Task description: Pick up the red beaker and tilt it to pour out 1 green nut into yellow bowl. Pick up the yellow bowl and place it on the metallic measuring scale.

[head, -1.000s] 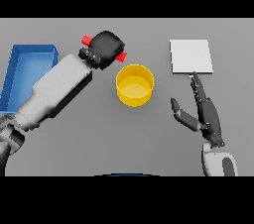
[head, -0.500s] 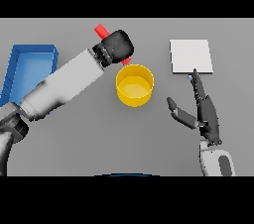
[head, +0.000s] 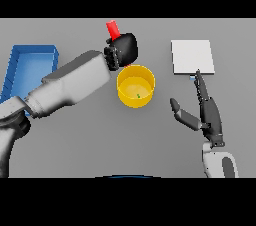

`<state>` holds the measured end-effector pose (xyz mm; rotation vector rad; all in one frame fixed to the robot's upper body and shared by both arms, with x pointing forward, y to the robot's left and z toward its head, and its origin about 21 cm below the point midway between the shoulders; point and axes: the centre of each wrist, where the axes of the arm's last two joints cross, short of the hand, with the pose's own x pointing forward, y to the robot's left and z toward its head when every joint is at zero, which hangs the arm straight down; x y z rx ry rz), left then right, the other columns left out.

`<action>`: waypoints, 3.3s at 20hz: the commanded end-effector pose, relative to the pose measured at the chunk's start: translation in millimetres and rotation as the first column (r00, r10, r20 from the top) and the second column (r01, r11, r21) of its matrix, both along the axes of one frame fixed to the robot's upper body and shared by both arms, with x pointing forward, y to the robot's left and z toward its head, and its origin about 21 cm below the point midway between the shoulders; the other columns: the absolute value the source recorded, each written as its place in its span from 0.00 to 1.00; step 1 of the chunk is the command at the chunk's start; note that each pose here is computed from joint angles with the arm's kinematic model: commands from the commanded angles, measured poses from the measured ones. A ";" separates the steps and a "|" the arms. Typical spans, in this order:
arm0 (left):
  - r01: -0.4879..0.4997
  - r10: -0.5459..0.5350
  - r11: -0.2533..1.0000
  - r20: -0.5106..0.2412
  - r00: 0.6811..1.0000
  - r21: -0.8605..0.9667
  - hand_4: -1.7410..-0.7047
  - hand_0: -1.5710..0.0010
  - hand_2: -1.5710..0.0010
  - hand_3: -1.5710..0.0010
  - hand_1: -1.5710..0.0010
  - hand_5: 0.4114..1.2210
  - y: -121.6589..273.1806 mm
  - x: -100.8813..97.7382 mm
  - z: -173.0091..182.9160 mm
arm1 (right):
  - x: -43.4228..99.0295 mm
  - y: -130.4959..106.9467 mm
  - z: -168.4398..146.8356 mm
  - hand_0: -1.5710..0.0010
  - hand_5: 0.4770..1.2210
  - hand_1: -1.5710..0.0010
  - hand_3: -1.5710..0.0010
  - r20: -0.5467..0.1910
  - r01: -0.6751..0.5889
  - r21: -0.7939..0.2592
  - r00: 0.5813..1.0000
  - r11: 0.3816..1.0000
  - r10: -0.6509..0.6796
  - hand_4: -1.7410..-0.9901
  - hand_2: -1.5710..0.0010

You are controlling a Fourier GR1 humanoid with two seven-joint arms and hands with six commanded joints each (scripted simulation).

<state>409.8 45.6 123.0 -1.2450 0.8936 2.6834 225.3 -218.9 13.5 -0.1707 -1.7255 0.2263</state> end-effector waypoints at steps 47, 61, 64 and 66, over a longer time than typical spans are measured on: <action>-0.392 0.447 -0.737 -0.832 0.328 -0.551 0.00 0.00 0.00 0.00 0.00 0.63 308.1 -21.8 -31.1 | 6.5 0.9 -7.0 1.00 0.26 1.00 1.00 0.020 -0.089 -0.027 0.996 0.996 0.090 0.78 1.00; -0.622 0.435 -0.609 -0.863 0.256 -0.491 0.91 0.92 0.93 0.93 0.93 0.27 306.2 -44.7 -21.3 | 6.7 -2.6 -2.1 1.00 0.25 1.00 1.00 0.034 -0.072 -0.058 0.997 0.996 0.074 0.78 1.00; -0.594 0.416 -0.606 -0.847 0.330 -0.529 0.93 0.96 0.96 0.96 0.96 0.27 303.7 -40.9 -14.7 | 7.1 4.1 1.3 1.00 0.21 1.00 1.00 -0.029 -0.058 -0.120 0.998 0.991 0.055 0.81 1.00; -0.585 0.371 -0.618 -0.851 0.371 -0.525 0.92 0.97 0.98 0.98 0.98 0.29 299.0 -43.1 -17.6 | 14.8 2.6 6.1 1.00 0.23 1.00 1.00 -0.011 -0.119 -0.179 0.993 0.977 0.119 0.87 1.00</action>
